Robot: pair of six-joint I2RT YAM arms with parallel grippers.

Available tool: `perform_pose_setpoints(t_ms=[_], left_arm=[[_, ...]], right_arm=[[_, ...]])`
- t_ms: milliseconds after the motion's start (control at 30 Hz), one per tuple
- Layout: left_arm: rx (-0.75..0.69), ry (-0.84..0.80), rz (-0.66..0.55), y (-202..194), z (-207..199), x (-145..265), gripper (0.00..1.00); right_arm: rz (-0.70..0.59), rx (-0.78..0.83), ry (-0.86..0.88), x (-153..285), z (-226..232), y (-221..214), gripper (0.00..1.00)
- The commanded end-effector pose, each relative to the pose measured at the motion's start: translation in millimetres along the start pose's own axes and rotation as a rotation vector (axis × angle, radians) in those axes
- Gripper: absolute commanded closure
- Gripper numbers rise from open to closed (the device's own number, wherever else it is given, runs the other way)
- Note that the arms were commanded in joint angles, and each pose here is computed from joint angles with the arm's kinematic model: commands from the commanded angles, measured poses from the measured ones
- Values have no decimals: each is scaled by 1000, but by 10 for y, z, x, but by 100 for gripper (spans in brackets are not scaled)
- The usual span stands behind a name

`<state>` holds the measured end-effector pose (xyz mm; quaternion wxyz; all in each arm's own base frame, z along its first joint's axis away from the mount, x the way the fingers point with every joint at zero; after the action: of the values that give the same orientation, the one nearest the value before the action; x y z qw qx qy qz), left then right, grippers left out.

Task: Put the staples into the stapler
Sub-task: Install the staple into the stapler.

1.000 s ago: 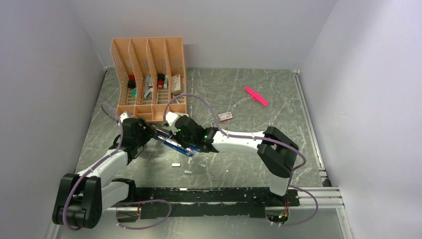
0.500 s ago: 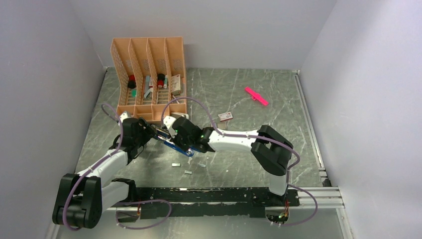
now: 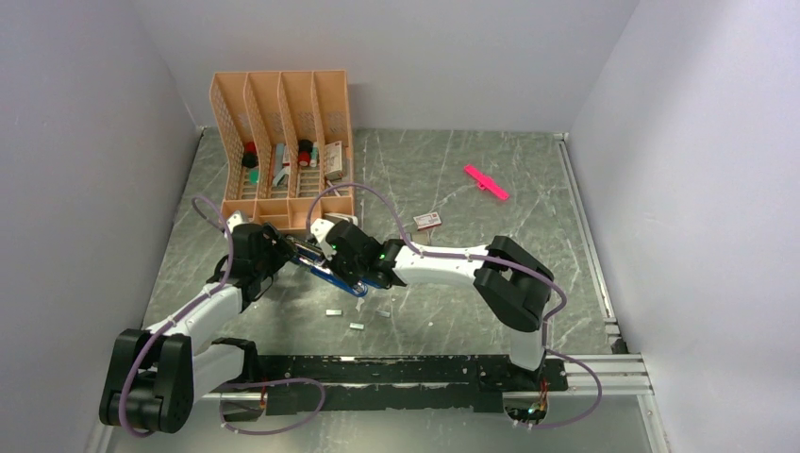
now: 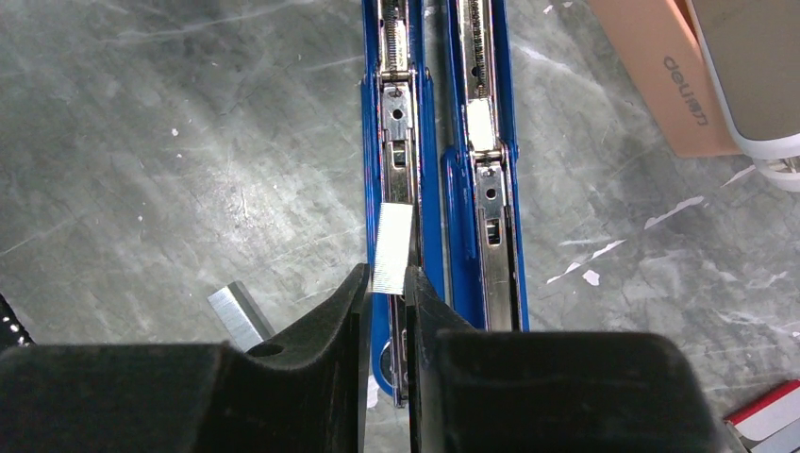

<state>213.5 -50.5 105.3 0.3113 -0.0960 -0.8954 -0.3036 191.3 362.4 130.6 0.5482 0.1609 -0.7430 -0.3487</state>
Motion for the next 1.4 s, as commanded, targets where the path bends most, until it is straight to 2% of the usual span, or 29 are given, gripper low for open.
perform_pose_setpoints(t_ms=[0,167,1367], left_arm=[[-3,-22,-27,22,-34,-10,24],[-3,-24,-28,24,-41,-10,24],[-2,-30,-21,21,-50,-22,24]], right_arm=[[-27,-26,-33,7,-37,69,100],[-58,-36,-41,41,-46,91,100],[64,-48,-10,-90,-42,-65,100]])
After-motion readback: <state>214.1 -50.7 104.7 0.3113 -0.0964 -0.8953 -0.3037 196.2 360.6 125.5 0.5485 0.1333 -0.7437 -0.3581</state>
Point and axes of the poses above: each gripper's point midway between its finger pads, its own x axis back along the fingers, its own z axis along the line the jaws close on, y = z × x, the point moved 10 cm from there along x, back along the fingers, and after that the axes turned 12 degrees about x, right-handed, at the moved point
